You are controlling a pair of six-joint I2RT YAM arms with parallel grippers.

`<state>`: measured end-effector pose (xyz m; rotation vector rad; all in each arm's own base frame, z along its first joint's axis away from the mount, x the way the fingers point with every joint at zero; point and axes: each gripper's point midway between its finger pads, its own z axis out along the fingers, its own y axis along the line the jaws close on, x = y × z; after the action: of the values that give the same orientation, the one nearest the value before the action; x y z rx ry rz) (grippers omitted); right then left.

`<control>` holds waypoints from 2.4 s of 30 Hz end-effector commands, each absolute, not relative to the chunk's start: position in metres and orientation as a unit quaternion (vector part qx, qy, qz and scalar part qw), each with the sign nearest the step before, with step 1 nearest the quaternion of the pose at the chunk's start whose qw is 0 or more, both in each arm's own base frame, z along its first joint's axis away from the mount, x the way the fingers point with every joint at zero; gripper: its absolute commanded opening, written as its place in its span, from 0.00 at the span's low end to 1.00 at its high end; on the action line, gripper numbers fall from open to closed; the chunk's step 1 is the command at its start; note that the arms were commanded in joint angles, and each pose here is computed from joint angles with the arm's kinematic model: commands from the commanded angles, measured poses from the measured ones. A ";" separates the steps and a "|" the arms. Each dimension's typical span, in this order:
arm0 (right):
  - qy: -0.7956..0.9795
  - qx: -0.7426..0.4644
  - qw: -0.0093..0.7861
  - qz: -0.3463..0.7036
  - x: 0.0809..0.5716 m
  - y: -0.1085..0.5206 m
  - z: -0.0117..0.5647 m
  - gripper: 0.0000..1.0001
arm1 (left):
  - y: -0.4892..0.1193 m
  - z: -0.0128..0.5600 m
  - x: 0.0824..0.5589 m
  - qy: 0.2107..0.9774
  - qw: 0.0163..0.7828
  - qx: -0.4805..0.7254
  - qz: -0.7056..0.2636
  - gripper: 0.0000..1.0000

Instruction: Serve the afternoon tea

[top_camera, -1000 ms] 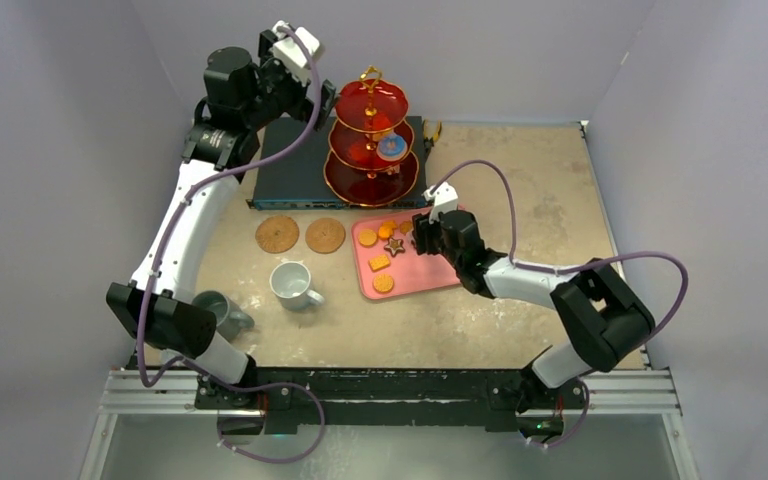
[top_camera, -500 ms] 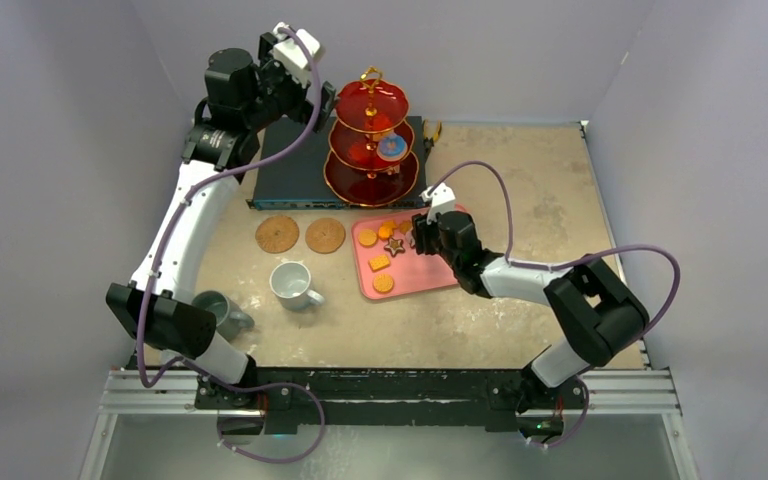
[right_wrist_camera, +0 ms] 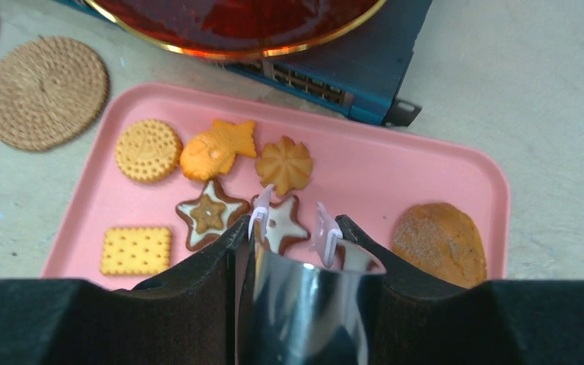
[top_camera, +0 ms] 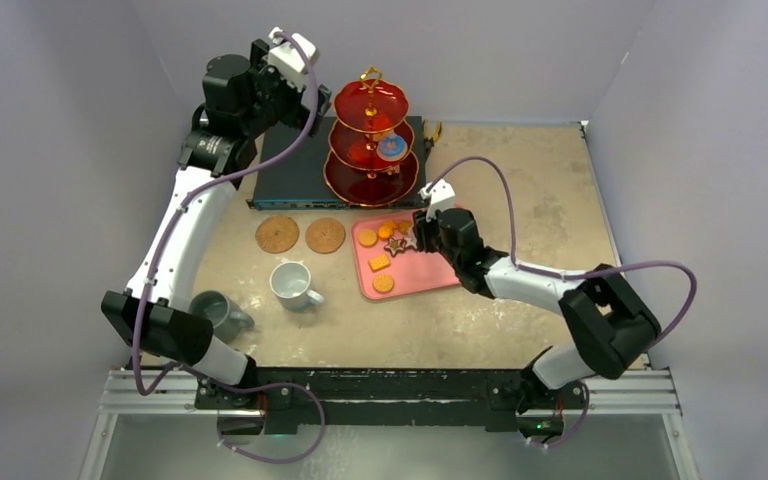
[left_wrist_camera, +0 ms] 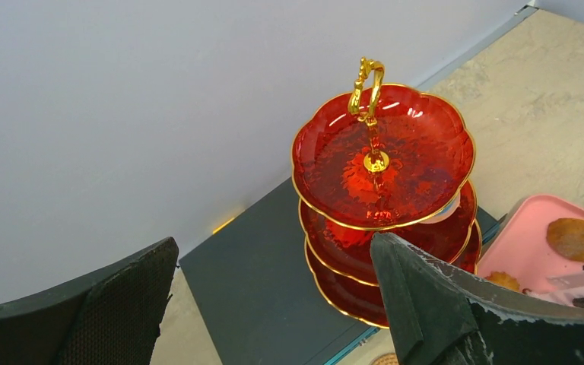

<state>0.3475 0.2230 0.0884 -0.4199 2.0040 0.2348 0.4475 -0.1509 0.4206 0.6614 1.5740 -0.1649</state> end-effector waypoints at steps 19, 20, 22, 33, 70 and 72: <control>0.778 -0.191 0.580 0.146 0.361 0.248 0.180 0.45 | -0.133 0.436 0.428 0.685 0.674 0.272 -0.053 0.99; 0.781 -0.193 0.575 0.149 0.359 0.250 0.173 0.45 | -0.133 0.434 0.428 0.686 0.672 0.272 -0.055 0.99; 0.783 -0.200 0.569 0.155 0.354 0.255 0.165 0.46 | -0.134 0.432 0.427 0.688 0.670 0.274 -0.057 0.99; 0.793 -0.219 0.543 0.168 0.340 0.280 0.129 0.52 | -0.134 0.428 0.428 0.690 0.666 0.278 -0.055 0.99; 0.809 -0.230 0.526 0.129 0.337 0.277 0.088 0.40 | -0.134 0.440 0.427 0.680 0.676 0.278 -0.052 0.99; 0.806 -0.229 0.531 0.128 0.337 0.276 0.093 0.37 | -0.134 0.441 0.427 0.679 0.677 0.278 -0.052 0.99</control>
<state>0.3316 0.2786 0.0700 -0.5825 1.9932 0.3184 0.4335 -0.1379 0.4132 0.6414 1.5984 -0.1310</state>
